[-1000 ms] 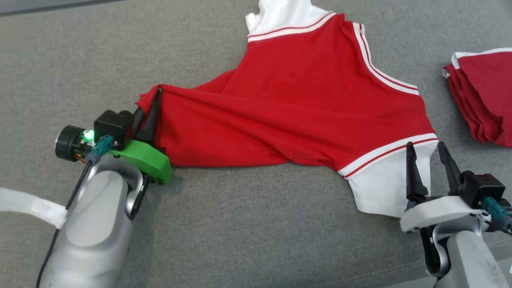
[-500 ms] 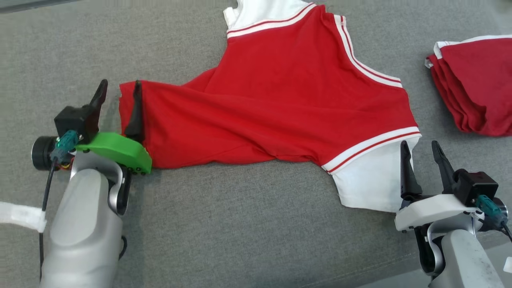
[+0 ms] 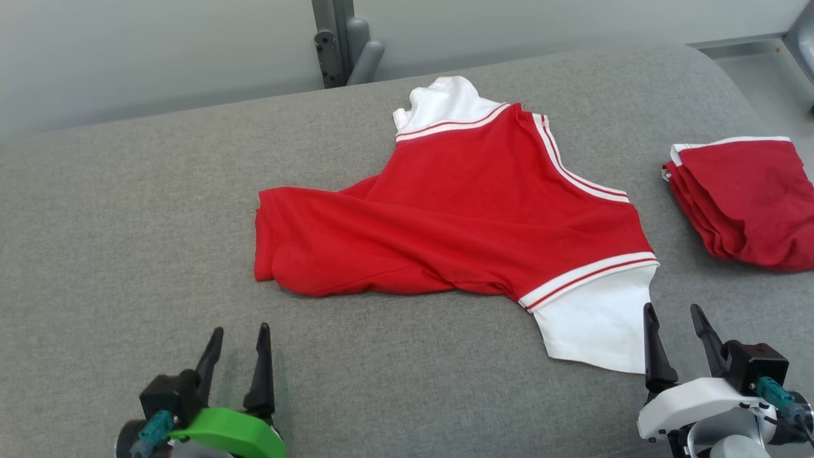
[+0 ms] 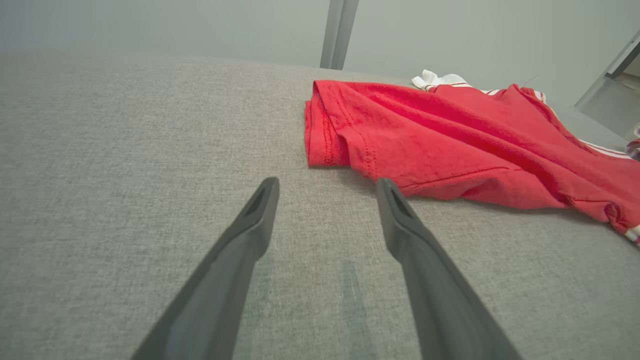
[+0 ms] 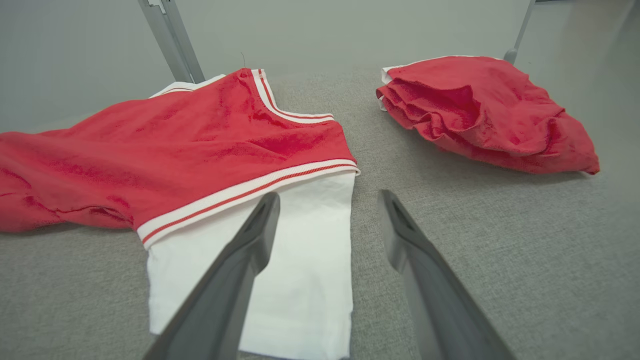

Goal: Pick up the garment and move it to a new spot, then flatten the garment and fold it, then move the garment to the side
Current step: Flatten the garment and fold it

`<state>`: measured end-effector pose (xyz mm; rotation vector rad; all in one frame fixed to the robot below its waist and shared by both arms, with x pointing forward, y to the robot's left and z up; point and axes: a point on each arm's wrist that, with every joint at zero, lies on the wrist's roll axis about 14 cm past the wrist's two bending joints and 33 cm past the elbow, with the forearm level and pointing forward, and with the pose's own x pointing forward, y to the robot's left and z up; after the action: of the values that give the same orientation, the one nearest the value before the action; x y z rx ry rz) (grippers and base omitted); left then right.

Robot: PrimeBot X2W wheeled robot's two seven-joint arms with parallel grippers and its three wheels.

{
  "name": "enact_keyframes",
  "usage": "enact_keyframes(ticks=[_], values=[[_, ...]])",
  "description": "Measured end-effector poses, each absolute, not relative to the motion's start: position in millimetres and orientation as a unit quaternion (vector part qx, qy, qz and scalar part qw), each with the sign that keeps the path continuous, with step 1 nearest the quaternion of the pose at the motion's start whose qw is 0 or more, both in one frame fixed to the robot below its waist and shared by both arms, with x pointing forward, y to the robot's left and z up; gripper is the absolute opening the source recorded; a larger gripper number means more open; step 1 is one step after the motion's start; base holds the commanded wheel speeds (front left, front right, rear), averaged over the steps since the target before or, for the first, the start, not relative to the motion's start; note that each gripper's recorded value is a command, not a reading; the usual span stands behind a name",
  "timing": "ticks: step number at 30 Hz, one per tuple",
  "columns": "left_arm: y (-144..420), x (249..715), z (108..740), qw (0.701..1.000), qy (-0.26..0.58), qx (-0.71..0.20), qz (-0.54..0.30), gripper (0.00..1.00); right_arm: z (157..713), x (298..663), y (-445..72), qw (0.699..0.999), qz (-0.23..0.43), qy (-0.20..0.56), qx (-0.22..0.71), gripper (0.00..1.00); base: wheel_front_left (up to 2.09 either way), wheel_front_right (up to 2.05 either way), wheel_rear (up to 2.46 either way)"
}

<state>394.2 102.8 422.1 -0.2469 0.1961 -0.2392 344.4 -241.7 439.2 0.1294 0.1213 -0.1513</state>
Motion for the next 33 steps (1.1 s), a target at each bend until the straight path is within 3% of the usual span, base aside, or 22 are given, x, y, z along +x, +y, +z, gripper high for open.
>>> enact_keyframes(ticks=[8,22,33], values=[[92,368,421,0.975,0.108,-0.146,-0.132,1.00,446,351,-228,0.995,-0.052,0.050,0.067,1.00,0.00,0.00,0.00],[56,426,406,0.962,0.129,-0.155,-0.184,1.00,437,388,-229,0.996,-0.043,0.060,0.049,1.00,0.00,0.00,0.00],[59,454,386,0.957,0.146,-0.184,-0.170,1.00,420,386,-247,0.993,-0.068,0.085,0.037,1.00,0.00,0.00,0.00]])
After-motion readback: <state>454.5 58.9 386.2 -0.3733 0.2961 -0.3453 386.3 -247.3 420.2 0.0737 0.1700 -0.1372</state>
